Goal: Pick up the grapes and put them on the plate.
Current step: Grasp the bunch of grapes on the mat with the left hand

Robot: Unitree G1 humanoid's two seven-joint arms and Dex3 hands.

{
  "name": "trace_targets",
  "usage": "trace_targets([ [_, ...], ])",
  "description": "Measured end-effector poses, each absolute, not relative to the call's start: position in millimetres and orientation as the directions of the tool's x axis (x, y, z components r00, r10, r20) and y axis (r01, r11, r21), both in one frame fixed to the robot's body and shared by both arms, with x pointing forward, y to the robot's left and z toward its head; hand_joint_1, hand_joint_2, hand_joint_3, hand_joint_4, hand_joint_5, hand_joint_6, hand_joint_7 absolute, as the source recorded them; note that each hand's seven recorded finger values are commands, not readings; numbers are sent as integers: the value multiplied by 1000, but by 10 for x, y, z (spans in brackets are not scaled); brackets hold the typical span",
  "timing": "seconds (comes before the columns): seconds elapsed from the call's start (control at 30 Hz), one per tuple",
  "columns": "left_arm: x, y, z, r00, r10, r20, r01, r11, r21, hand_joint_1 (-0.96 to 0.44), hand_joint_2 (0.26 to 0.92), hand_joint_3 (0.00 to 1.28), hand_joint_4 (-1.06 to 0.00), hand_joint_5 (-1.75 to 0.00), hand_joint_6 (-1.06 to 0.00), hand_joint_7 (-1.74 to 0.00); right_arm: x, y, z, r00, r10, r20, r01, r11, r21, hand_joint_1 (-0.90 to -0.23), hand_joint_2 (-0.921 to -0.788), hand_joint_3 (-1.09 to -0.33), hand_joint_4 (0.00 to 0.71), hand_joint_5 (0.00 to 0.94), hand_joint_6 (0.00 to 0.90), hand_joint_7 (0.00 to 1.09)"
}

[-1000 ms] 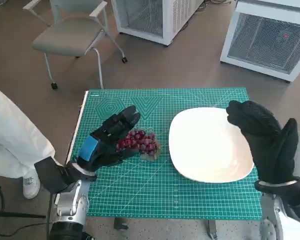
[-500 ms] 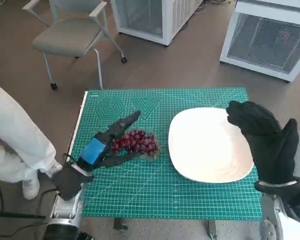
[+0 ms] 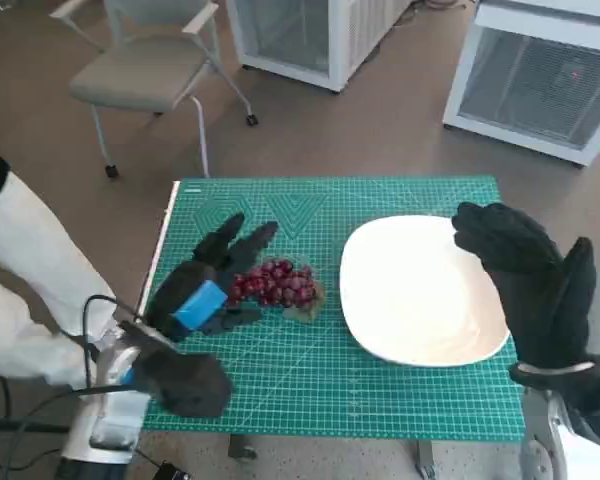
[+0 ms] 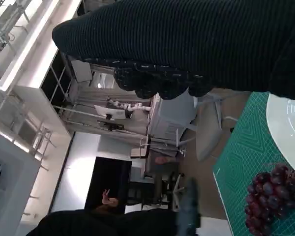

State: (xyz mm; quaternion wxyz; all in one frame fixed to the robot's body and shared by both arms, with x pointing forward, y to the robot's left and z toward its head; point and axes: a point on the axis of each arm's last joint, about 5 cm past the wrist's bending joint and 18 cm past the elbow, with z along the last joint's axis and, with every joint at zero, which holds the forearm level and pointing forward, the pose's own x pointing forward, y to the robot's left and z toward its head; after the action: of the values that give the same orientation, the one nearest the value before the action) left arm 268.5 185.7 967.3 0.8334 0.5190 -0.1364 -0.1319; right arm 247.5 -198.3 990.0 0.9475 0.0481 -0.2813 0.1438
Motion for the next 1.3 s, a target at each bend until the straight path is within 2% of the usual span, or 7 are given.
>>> trace_targets([
  [0.2, 2810, 1701, 9659, 957, -288, -30, 124, 313, 942, -229, 718, 0, 1, 1, -162, -8, 2476, -1982, 9900, 800, 246, 547, -300, 954, 10, -318, -921, -590, 369, 901, 266, 1025],
  [0.4, 2937, 1546, 9698, 969, -233, -82, 140, 248, 958, -219, 714, 0, 1, 1, -166, -7, 2475, -1982, 9900, 800, 246, 547, -301, 954, 10, -319, -921, -590, 369, 901, 266, 1025],
  [0.97, 3193, 1333, 9626, 955, -192, -224, 256, 161, 953, -222, 720, 2, 1, 1, -178, -8, 2452, -1991, 9889, 803, 245, 543, -299, 954, 12, -320, -921, -591, 368, 901, 260, 1021],
  [1.3, 3295, 1277, 9556, 951, -148, -271, 291, 139, 946, -226, 721, 2, 1, 1, -179, -6, 2441, -2003, 9876, 809, 240, 537, -293, 956, 15, -319, -921, -591, 367, 900, 260, 1019],
])
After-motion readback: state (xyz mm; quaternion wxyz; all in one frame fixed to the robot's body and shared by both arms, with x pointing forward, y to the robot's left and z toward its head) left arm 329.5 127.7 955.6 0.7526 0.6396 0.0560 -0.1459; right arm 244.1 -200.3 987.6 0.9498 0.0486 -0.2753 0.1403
